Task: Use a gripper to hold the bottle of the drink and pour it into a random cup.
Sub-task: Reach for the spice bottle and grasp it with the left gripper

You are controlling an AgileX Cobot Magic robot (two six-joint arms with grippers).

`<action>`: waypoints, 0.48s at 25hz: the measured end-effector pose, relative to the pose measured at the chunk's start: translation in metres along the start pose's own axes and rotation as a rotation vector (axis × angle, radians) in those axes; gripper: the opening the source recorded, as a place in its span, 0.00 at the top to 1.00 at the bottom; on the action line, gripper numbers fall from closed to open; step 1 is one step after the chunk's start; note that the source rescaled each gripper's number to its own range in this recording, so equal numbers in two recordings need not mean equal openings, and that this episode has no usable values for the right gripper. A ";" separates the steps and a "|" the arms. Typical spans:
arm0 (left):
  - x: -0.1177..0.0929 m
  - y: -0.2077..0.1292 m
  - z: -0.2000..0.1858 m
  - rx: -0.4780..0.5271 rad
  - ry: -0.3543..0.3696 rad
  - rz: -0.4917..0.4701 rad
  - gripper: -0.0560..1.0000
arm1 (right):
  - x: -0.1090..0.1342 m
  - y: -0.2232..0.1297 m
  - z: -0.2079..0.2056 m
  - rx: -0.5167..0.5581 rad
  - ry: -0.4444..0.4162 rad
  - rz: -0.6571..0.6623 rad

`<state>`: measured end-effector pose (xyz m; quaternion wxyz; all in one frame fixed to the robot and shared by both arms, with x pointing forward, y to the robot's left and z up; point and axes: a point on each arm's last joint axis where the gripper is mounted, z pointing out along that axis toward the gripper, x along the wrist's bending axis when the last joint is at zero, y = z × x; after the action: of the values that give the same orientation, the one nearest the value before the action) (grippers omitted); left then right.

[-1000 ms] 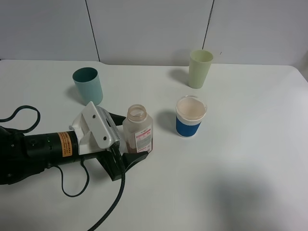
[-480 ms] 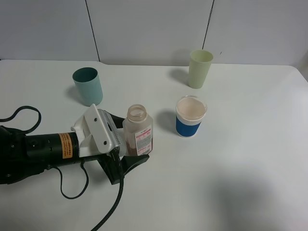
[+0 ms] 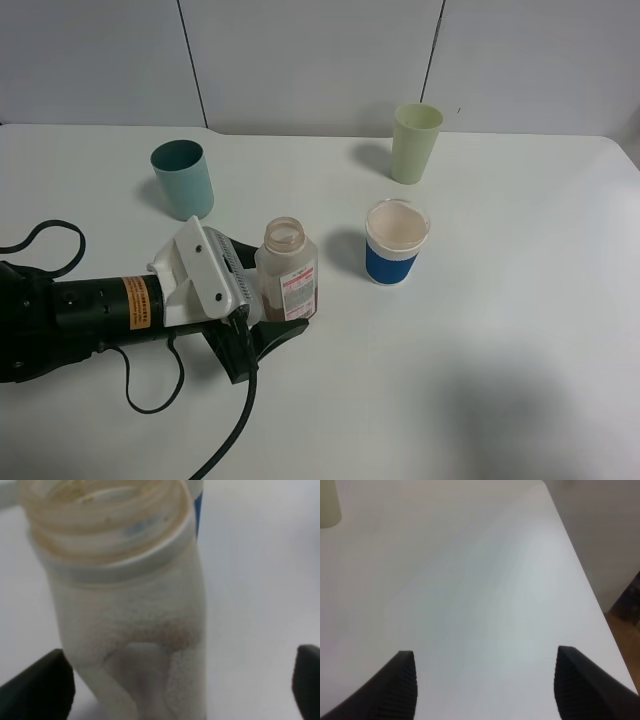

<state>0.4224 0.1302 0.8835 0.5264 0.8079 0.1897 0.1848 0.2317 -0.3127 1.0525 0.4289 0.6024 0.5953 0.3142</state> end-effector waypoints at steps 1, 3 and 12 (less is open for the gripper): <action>0.001 0.000 0.000 0.000 0.009 -0.005 0.21 | 0.000 0.000 0.000 0.000 0.000 0.000; 0.002 0.000 0.000 0.001 0.026 -0.016 0.21 | 0.000 0.000 0.000 0.000 0.000 0.000; 0.008 0.002 0.003 0.004 0.061 -0.029 0.21 | 0.000 0.000 0.000 0.000 0.000 0.000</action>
<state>0.4308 0.1306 0.8852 0.5214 0.8001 0.2177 0.2016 0.2317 -0.3127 1.0525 0.4289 0.6024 0.5953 0.3142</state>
